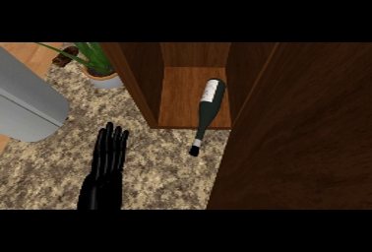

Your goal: Pick up the wine, place it into the cabinet and close the cabinet

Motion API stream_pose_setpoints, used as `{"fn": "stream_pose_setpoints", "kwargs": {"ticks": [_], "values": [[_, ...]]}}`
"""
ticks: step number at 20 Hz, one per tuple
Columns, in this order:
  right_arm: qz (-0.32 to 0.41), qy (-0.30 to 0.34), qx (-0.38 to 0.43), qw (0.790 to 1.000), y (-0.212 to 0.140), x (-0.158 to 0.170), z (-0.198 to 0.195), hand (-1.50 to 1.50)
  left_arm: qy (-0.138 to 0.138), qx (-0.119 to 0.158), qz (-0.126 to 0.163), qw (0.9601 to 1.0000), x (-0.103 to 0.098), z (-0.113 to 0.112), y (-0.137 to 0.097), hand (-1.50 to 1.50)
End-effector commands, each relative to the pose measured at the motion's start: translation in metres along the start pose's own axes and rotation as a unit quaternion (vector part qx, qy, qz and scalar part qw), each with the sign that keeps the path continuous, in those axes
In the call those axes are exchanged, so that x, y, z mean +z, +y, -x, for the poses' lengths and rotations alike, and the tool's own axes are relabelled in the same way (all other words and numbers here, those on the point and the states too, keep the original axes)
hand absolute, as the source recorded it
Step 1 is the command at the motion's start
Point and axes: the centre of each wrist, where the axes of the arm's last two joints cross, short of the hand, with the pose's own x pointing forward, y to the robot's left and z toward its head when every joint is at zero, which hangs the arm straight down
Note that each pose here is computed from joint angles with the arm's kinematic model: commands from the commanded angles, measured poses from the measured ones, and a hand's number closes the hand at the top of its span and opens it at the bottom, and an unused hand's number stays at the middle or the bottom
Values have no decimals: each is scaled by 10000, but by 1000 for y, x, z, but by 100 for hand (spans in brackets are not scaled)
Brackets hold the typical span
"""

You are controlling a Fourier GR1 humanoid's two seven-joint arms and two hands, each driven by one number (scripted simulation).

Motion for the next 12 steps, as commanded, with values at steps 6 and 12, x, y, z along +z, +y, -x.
{"fn": "stream_pose_setpoints", "kwargs": {"ticks": [6, 12], "values": [[-731, -655, -112, 9951, 28, 8, -47, 150, -53, -126, -25, 9999, 12, -39, 45, -150], [-1054, -338, -461, 9928, 48, -27, -35, 150, -32, 11, -221, 9998, 29, -43, 74, -150]]}}
